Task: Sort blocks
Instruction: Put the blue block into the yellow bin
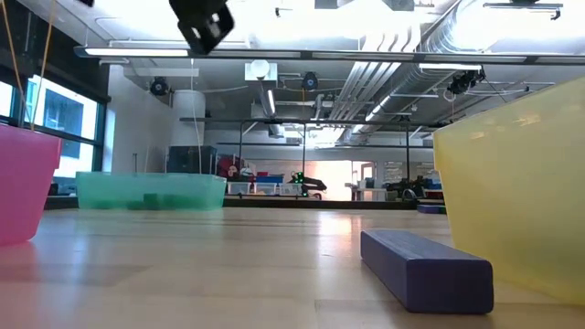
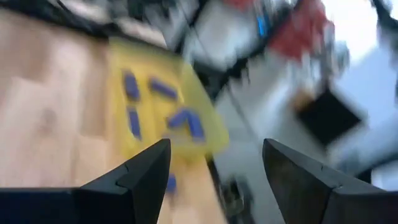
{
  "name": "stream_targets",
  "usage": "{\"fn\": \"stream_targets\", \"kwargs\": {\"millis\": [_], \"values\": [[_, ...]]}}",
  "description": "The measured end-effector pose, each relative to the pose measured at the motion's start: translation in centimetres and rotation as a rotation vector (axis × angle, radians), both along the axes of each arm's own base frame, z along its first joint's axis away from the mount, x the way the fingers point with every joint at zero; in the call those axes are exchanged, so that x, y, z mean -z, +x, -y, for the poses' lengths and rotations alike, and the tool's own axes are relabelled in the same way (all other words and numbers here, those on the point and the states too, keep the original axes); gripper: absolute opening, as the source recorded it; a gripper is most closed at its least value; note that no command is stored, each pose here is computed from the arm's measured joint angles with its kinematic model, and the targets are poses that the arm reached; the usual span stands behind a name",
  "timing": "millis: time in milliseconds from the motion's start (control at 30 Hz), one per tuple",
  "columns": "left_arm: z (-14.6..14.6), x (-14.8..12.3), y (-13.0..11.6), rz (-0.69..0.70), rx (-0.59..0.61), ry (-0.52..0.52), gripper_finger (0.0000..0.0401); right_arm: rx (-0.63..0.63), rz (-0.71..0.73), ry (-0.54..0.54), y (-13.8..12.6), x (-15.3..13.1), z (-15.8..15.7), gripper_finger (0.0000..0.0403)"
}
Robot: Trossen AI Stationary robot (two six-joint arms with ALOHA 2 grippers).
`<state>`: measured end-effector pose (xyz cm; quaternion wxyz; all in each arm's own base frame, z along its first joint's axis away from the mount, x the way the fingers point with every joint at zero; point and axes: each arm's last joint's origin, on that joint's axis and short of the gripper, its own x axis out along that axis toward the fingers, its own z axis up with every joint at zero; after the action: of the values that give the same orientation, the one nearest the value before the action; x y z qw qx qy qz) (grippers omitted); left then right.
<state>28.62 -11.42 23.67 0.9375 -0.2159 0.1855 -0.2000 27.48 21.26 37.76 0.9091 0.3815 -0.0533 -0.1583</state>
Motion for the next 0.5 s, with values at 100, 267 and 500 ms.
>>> {"fn": "stream_targets", "kwargs": {"millis": [100, 267, 500], "values": [[-1.4, -1.2, -2.2, 0.120, -0.159, -0.085, 0.0238, -0.071, -0.037, 0.033, 2.7, 2.2, 0.2, 0.0070], [-3.9, -5.0, -5.8, 0.317, -0.405, -0.118, 0.0238, -0.339, -0.167, 0.121, 6.8, 5.4, 1.8, 0.0012], [-5.9, -8.9, -9.6, 0.510, -0.573, -0.094, 0.0238, -0.562, -0.850, 0.123, 9.7, 9.3, 3.9, 0.0002]]}}
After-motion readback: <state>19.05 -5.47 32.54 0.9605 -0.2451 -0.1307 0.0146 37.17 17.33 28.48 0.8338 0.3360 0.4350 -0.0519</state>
